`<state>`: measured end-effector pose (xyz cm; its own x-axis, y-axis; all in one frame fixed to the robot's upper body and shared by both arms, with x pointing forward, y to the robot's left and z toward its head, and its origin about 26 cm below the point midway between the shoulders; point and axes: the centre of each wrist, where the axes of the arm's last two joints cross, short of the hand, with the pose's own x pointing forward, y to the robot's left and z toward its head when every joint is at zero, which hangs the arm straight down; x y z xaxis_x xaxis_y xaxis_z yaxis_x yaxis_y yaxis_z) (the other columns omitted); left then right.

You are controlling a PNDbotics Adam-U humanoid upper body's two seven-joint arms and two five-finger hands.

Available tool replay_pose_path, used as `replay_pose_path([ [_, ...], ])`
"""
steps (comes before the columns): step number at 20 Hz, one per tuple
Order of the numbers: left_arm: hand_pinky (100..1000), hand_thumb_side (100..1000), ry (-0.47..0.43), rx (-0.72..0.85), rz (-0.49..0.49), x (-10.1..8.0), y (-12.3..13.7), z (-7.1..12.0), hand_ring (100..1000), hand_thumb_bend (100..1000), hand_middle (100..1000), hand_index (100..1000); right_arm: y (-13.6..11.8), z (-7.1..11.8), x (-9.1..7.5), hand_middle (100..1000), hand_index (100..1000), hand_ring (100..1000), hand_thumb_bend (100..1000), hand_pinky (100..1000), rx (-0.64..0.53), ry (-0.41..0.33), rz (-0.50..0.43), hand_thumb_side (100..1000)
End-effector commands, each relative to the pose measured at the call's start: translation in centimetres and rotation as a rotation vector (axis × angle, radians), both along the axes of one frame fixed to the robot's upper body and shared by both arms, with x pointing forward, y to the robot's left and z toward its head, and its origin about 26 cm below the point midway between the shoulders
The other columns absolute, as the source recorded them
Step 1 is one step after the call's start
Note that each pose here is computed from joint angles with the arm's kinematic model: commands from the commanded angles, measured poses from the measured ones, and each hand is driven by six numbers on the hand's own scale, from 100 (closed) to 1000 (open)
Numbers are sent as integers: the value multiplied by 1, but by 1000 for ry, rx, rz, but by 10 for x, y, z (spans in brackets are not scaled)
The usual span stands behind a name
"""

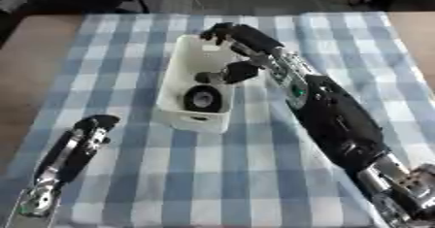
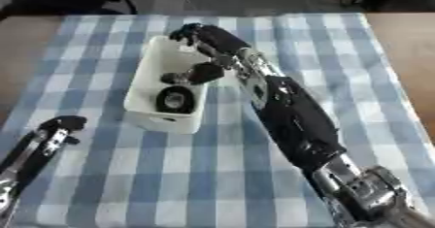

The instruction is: Pick up objects on the table and place them in the box.

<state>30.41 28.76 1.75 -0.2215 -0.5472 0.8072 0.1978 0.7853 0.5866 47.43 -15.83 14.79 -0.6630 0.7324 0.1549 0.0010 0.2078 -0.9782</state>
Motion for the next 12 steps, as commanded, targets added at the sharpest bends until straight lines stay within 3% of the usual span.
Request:
replay_pose_path([
  [1, 680, 1000, -22, 9, 3, 2, 2, 7, 777, 1000, 801, 806, -17, 22, 0, 769, 886, 707, 678, 851, 32, -58, -36, 789],
  [12, 680, 1000, -20, 18, 32, 0, 9, 5, 778, 1000, 801, 806, -89, 25, -23, 763, 880, 705, 648, 847, 119, -78, -197, 807],
])
